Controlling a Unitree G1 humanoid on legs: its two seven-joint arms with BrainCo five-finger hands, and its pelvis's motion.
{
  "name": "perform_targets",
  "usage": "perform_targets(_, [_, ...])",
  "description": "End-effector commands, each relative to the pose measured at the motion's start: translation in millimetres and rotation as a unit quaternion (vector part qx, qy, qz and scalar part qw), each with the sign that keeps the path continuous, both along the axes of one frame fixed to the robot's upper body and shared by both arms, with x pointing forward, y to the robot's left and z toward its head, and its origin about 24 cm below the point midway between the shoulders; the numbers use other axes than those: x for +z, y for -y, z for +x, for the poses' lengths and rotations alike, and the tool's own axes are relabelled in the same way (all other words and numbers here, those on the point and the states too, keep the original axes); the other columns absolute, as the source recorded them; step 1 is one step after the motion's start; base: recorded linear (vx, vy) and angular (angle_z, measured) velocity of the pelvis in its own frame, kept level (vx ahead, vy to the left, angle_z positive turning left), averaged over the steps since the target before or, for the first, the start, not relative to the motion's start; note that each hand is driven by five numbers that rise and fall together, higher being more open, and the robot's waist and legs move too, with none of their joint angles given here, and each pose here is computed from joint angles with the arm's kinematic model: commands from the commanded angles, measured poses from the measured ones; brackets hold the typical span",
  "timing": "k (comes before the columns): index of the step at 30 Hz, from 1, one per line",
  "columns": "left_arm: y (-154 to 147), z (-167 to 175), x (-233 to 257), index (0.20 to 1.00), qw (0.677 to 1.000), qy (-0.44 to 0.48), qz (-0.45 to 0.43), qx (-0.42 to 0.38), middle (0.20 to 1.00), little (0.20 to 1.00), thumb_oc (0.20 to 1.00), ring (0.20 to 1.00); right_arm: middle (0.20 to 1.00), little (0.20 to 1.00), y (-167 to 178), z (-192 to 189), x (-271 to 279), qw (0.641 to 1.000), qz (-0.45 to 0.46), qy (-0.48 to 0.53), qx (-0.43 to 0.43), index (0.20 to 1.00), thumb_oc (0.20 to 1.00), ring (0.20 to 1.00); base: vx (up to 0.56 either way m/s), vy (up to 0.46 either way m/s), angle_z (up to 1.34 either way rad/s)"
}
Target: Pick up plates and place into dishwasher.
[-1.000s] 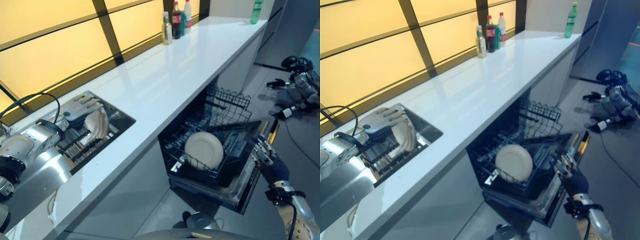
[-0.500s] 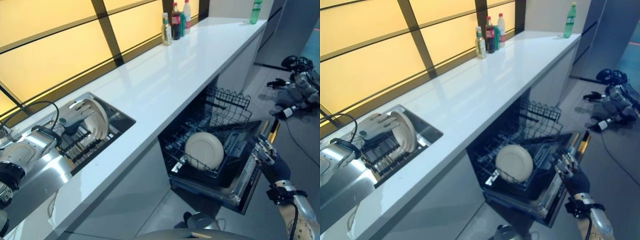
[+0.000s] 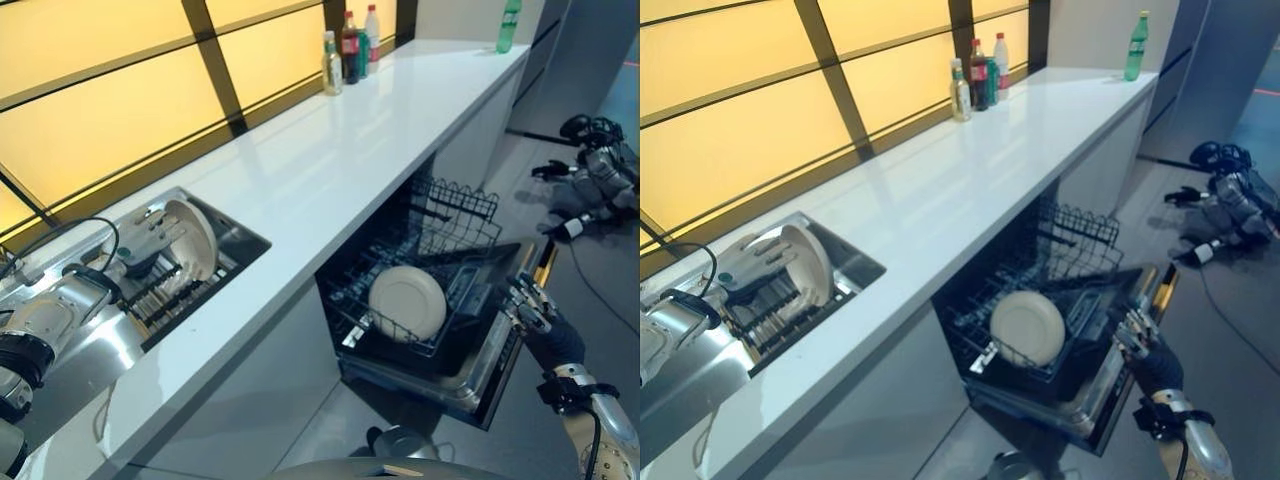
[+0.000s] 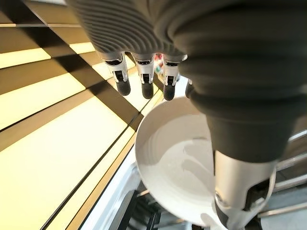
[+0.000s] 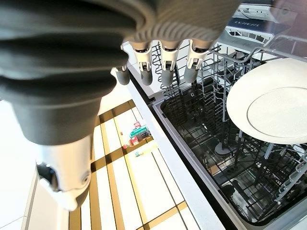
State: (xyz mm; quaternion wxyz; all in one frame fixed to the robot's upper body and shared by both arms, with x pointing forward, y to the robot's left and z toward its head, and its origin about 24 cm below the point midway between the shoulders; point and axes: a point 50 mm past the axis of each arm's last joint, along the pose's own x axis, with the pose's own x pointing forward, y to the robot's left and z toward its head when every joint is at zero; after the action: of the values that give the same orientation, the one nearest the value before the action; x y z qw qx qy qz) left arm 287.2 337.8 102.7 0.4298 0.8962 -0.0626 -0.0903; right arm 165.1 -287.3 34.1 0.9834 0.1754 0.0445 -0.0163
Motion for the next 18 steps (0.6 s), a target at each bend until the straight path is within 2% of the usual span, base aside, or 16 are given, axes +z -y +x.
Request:
perform_targets(1, [-12, -4, 24, 1.0, 0.994, 0.087, -0.058, 0.004, 1.0, 1.0, 1.0, 1.0, 1.0, 1.0, -5, 2, 24, 0.998, 0.002, 0.062, 0.025, 1.0, 1.0, 1.0, 0.04, -0.02, 0.0])
perform_targets(12, [-7, -14, 24, 1.0, 0.993, 0.093, -0.066, -0.036, 1.0, 1.0, 1.0, 1.0, 1.0, 1.0, -2, -5, 20, 0.999, 0.004, 0.044, 0.028, 1.0, 1.0, 1.0, 0.05, -0.014, 0.0])
perform_targets(18, [-9, -13, 20, 1.0, 0.993, 0.095, -0.069, -0.019, 1.0, 1.0, 1.0, 1.0, 1.0, 1.0, 2, -7, 23, 0.999, 0.005, 0.043, 0.025, 1.0, 1.0, 1.0, 0.04, -0.025, 0.0])
